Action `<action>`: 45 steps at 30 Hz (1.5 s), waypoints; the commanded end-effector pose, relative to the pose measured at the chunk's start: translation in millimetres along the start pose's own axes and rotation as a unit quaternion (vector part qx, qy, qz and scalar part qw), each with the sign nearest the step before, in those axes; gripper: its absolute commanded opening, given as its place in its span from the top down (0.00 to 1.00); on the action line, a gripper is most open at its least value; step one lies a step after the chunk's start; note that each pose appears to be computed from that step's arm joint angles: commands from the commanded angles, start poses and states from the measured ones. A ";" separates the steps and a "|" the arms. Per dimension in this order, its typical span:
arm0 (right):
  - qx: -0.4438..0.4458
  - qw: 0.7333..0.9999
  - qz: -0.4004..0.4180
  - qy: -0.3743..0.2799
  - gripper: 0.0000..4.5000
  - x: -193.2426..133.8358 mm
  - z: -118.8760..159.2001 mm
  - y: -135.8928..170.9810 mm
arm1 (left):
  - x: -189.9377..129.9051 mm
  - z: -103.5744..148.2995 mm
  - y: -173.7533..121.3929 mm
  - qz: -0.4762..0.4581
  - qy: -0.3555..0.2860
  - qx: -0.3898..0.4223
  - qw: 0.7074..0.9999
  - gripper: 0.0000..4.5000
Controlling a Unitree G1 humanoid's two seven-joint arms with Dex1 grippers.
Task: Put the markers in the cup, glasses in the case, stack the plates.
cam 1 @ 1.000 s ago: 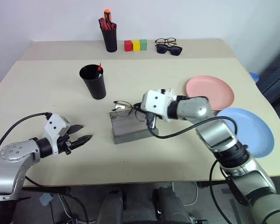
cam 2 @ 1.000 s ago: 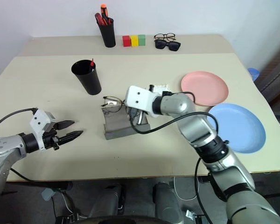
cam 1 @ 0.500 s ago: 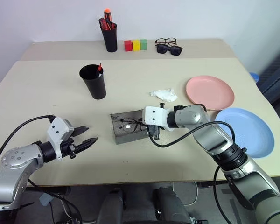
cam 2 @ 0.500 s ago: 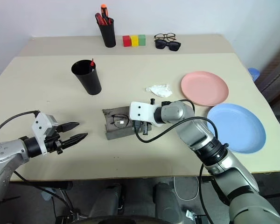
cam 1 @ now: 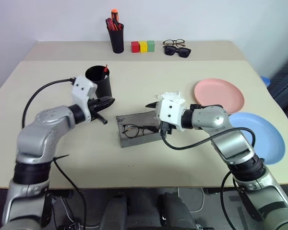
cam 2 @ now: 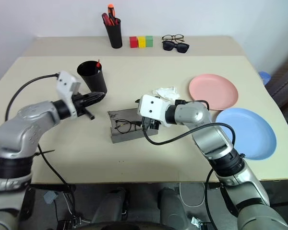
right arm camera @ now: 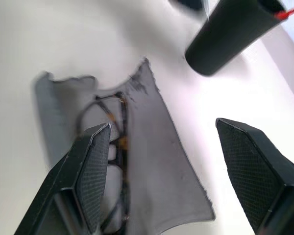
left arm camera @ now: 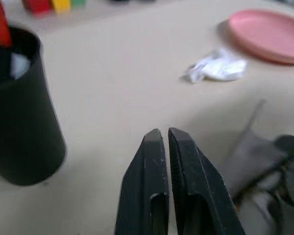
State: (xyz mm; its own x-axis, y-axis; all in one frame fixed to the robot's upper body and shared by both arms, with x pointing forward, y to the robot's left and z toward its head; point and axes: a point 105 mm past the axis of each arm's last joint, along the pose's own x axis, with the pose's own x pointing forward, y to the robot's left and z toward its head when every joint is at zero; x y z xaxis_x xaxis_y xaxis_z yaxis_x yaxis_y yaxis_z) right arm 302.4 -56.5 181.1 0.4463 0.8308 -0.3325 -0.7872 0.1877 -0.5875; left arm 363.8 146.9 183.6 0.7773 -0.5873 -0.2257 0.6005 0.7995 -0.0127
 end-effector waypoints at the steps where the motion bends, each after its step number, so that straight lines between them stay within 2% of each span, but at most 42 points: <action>1: 0.000 1.000 -0.021 -0.007 0.23 -18.8 5.3 -5.0 | 20.3 -11.9 -1.1 -0.013 0.071 -0.031 0.997 0.98; 3: 0.008 0.999 -0.032 0.004 0.23 -25.5 0.4 -6.1 | 30.2 -23.2 -0.8 -0.022 0.113 -0.041 0.992 0.98; 8: 0.022 0.997 -0.057 0.037 0.23 -42.9 -12.6 -6.4 | 36.1 -36.9 -19.0 -0.101 0.157 -0.023 0.982 0.98; 13: 0.028 0.996 -0.074 0.050 0.23 -49.4 -16.9 -7.2 | 19.1 -41.7 -35.2 -0.159 0.163 0.026 0.973 0.98; 18: 0.033 0.994 -0.085 0.063 0.23 -50.0 -24.2 -9.1 | -14.4 -48.5 -62.8 -0.218 0.161 0.102 0.957 0.98; 21: 0.034 0.991 -0.104 0.082 0.23 -51.7 -33.9 -16.6 | -27.0 -53.0 -77.9 -0.252 0.143 0.129 0.948 0.98; 24: 0.064 0.961 -0.210 0.169 0.23 -66.8 -72.9 -52.7 | -31.7 -61.6 -83.5 -0.258 0.115 0.162 0.945 0.98; 28: 0.085 0.923 -0.284 0.246 0.23 -86.6 -116.0 -73.9 | -27.3 -49.0 -82.0 -0.231 0.025 0.191 0.954 0.98; 30: 0.084 0.911 -0.300 0.271 0.23 -90.0 -133.0 -77.8 | -26.9 -42.4 -80.0 -0.217 -0.010 0.190 0.958 0.98; 35: 0.072 0.889 -0.321 0.317 0.23 -93.3 -167.4 -86.0 | -31.9 -34.4 -79.9 -0.212 -0.046 0.176 0.960 0.98; 38: 0.077 0.888 -0.330 0.311 0.42 -91.5 -171.6 -92.0 | -35.1 -32.5 -79.9 -0.212 -0.056 0.172 0.960 1.00; 43: 0.069 0.895 -0.325 0.297 0.99 -86.6 -169.9 -94.2 | -37.9 -29.9 -80.9 -0.209 -0.070 0.165 0.961 1.00; 45: 0.051 0.900 -0.325 0.287 0.99 -85.4 -164.9 -94.8 | -37.1 -31.7 -79.7 -0.205 -0.069 0.161 0.963 1.00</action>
State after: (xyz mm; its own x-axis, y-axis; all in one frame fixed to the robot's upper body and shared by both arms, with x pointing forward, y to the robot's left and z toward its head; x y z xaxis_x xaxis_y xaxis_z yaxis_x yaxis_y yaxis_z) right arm 405.8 -235.5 122.2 0.9272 0.1042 -0.3597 -0.3423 0.6256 -0.7010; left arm 283.7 110.4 150.6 0.4660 -0.8672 -0.1753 0.8797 0.4331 0.1964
